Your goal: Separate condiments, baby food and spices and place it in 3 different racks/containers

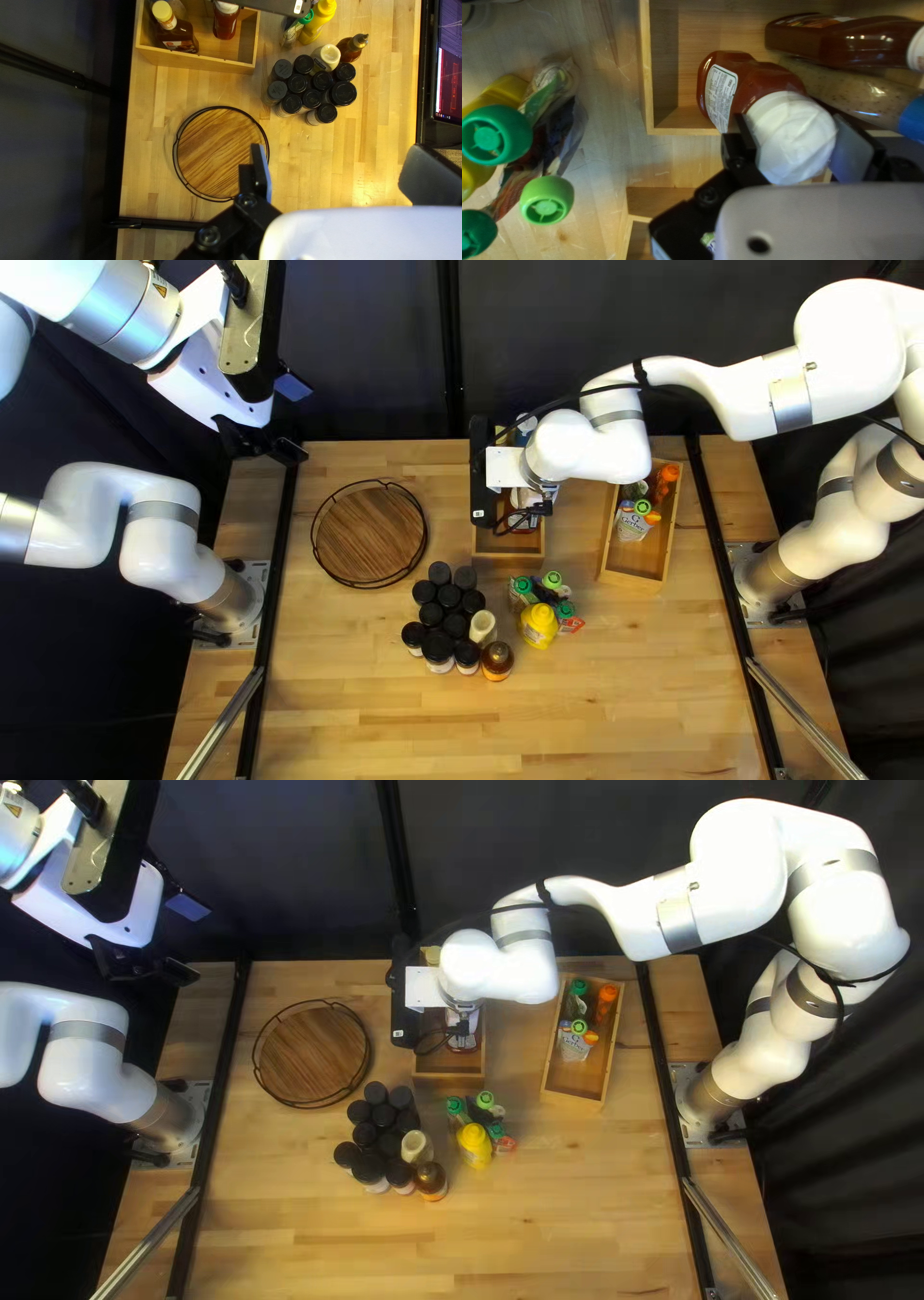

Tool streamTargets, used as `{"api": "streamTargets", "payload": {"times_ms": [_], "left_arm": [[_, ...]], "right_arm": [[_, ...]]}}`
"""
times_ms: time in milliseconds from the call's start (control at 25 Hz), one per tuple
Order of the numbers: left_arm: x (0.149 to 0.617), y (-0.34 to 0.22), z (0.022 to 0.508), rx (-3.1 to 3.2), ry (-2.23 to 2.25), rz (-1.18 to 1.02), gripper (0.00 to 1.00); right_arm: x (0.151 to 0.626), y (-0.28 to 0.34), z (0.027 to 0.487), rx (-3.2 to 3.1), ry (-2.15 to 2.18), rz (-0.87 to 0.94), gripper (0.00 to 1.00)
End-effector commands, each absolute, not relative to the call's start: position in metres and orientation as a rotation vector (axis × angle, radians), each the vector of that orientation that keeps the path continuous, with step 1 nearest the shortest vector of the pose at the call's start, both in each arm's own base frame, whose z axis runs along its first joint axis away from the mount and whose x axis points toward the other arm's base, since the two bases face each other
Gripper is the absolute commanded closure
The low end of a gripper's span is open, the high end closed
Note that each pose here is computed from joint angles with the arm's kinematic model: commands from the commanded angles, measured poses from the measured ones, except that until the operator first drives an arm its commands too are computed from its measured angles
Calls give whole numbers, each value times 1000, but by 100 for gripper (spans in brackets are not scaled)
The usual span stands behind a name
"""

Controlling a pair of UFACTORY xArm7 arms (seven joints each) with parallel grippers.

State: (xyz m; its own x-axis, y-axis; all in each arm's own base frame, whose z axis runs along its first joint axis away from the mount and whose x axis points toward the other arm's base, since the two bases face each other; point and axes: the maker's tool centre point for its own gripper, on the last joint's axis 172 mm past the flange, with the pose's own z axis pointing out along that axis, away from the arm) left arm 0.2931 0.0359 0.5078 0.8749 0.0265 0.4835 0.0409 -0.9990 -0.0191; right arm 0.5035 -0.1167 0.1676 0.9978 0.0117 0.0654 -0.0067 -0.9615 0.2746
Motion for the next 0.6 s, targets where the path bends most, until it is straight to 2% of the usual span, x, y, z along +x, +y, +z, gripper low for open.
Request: {"api": "streamTargets", "payload": {"times_ms": [40, 80, 120, 160, 200, 240, 400, 600], "left_arm": [[293, 36, 508, -3014, -54, -777, 0], [293, 36, 508, -3014, -54, -777, 0], [293, 36, 508, -3014, -54, -777, 0], [293, 36, 508, -3014, -54, -777, 0], [293, 36, 508, -3014, -54, -777, 0], [293, 36, 508, -3014, -54, -777, 0], [293, 36, 508, -3014, -54, -777, 0], [293, 36, 508, -3014, -54, -777, 0]], "right_arm": [[503, -112, 164, 2875, 3, 86, 97], [502, -111, 164, 2878, 3, 85, 88], [502, -111, 165, 2880, 3, 84, 64], [502, -111, 165, 2881, 3, 84, 32], [502, -111, 166, 2882, 3, 83, 27], [501, -111, 166, 2882, 3, 83, 15], [500, -108, 175, 2885, 9, 86, 0], [497, -98, 198, 2885, 25, 100, 0]]}}
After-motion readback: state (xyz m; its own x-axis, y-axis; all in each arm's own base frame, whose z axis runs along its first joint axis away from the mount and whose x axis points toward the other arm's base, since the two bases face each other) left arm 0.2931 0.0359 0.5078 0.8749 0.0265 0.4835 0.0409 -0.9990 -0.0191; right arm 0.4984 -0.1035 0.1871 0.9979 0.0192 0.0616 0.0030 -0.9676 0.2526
